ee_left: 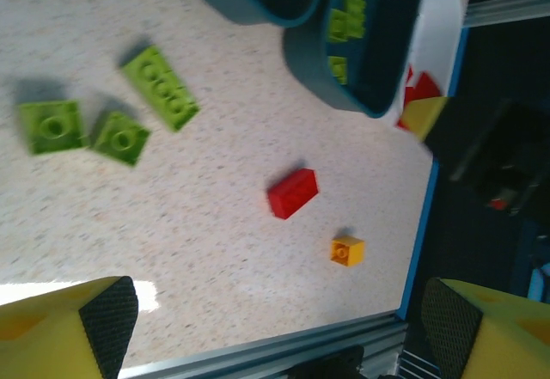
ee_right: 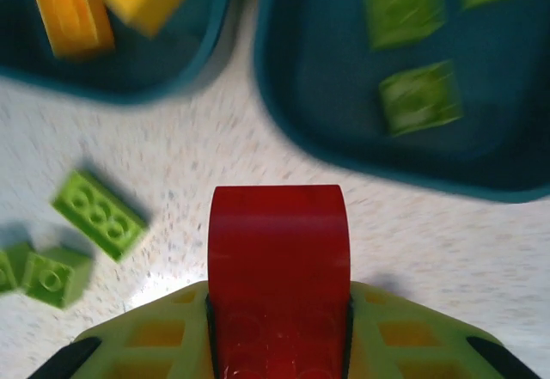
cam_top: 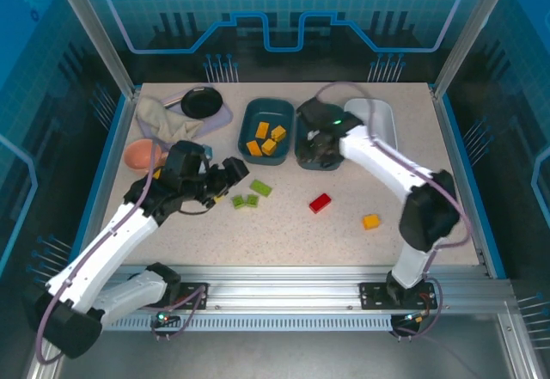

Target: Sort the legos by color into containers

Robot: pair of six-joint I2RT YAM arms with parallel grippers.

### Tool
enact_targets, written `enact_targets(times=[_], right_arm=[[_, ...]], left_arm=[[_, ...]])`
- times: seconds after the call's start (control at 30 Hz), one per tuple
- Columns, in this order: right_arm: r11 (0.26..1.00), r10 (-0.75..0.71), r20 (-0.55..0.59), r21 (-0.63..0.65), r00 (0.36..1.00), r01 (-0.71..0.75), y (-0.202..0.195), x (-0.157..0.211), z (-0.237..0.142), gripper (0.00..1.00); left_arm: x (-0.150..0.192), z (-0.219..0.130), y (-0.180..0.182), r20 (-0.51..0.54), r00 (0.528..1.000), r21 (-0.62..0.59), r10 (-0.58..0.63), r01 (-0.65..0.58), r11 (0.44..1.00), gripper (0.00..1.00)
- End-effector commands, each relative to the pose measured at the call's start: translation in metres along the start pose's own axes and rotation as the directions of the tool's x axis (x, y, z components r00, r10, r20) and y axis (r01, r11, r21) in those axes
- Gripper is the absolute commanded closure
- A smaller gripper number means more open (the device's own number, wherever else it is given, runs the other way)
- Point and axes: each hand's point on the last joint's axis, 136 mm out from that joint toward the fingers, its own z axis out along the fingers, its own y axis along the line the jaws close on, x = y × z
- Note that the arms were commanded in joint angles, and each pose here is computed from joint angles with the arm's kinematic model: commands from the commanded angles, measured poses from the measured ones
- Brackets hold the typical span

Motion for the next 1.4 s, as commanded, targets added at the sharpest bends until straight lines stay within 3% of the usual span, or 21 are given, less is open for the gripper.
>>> enact_targets(times=[0.0, 0.27, 0.6, 0.67, 0.77, 0.9, 0.97, 1.2, 1.37], right_arm=[[0.992, 0.122, 0.008, 0.040, 0.993, -0.122, -0.054, -0.025, 0.008, 0.75], [0.942, 0.333, 0.019, 0.047, 0.943, -0.333, -0.135, -0.107, 0.057, 0.76], [0.902, 0.429, -0.080, 0.098, 0.900, -0.421, -0.180, -0.135, 0.139, 0.73], [0.896, 0.442, -0.090, 0.093, 0.892, -0.435, -0.185, -0.136, 0.148, 0.69], [0.893, 0.449, -0.099, 0.067, 0.888, -0.444, -0.187, -0.140, 0.153, 0.54], [0.906, 0.423, -0.068, 0.034, 0.904, -0.421, -0.182, -0.153, 0.138, 0.38], [0.917, 0.398, -0.034, 0.012, 0.917, -0.398, -0.174, -0.162, 0.122, 0.35], [0.958, 0.287, 0.127, -0.040, 0.950, -0.284, -0.133, -0.186, 0.035, 0.36], [0.987, 0.151, 0.198, -0.079, 0.969, -0.138, -0.077, -0.165, -0.014, 0.36]], left_arm=[[-0.008, 0.010, -0.038, -0.016, 0.996, 0.085, 0.089, -0.087, 0.993, 0.11], [-0.028, 0.059, -0.069, -0.070, 0.993, 0.057, 0.097, -0.093, 0.994, 0.12], [-0.028, 0.111, -0.094, -0.131, 0.982, 0.036, 0.136, -0.132, 0.991, 0.14], [-0.025, 0.118, -0.095, -0.145, 0.980, 0.028, 0.139, -0.136, 0.990, 0.14], [-0.021, 0.125, -0.092, -0.162, 0.978, 0.006, 0.135, -0.136, 0.991, 0.15], [-0.020, 0.126, -0.080, -0.165, 0.981, -0.052, 0.102, -0.112, 0.992, 0.16], [-0.020, 0.124, -0.073, -0.159, 0.984, -0.088, 0.083, -0.098, 0.991, 0.17], [-0.020, 0.110, -0.044, -0.134, 0.990, -0.215, 0.052, -0.080, 0.973, 0.19], [-0.022, 0.096, -0.003, -0.133, 0.989, -0.394, 0.072, -0.119, 0.911, 0.19]])
